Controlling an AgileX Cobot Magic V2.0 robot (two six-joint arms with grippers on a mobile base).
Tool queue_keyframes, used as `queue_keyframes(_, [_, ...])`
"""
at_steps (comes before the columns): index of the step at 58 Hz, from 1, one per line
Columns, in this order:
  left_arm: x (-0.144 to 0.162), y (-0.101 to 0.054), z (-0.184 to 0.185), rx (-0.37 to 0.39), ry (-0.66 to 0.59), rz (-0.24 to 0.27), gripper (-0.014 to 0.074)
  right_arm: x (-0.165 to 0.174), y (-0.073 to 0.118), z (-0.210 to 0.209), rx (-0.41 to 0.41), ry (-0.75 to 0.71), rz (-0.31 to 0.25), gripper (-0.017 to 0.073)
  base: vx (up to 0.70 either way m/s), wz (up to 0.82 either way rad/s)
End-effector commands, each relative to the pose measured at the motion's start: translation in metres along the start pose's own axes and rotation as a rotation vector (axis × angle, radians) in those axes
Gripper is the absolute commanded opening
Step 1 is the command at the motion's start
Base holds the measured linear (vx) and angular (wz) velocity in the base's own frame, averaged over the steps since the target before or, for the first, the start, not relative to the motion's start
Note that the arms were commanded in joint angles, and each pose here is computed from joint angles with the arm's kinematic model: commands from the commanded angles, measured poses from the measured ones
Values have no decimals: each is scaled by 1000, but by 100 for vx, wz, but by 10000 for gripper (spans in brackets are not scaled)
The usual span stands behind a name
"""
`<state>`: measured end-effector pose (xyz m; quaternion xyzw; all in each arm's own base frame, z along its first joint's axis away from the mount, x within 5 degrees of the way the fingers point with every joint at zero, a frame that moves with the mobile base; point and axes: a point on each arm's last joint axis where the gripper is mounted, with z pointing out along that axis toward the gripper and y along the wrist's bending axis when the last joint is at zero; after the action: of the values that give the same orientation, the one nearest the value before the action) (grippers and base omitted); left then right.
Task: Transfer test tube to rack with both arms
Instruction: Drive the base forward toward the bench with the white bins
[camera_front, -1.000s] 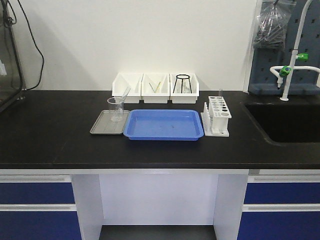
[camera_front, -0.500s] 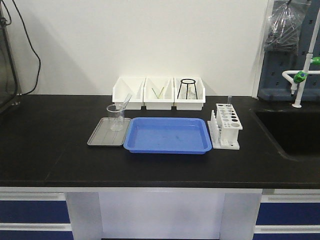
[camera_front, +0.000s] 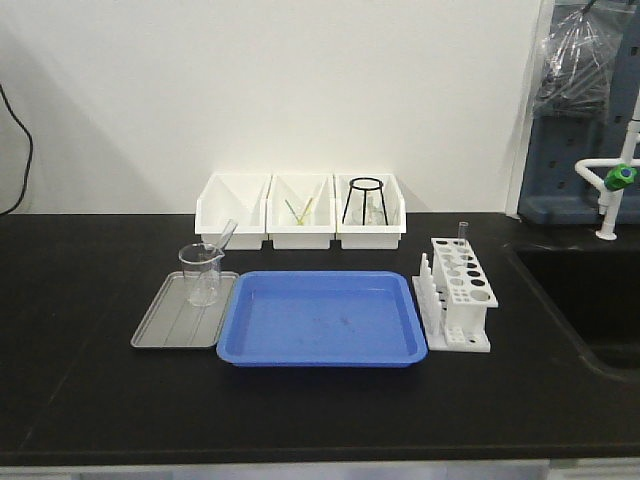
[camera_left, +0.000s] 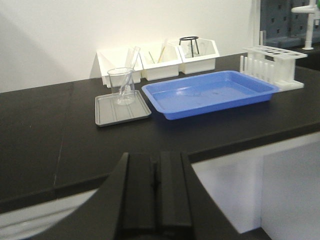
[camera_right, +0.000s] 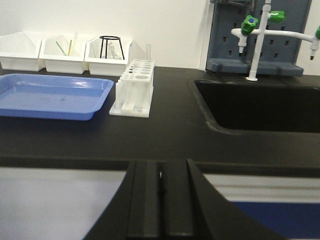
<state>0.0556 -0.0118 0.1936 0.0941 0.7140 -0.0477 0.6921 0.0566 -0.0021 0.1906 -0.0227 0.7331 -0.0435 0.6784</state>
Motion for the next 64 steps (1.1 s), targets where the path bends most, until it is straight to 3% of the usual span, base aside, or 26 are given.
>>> queue_keyframes(1, [-18,2,-3,-19,-120,-9,-7,-1,0,0,12,-66,-23,-10,40,4])
queue_keyframes(64, [-18,2,-3,-19,-120,-9,-7,-1,0,0,12,-66,-23,-10,34,2])
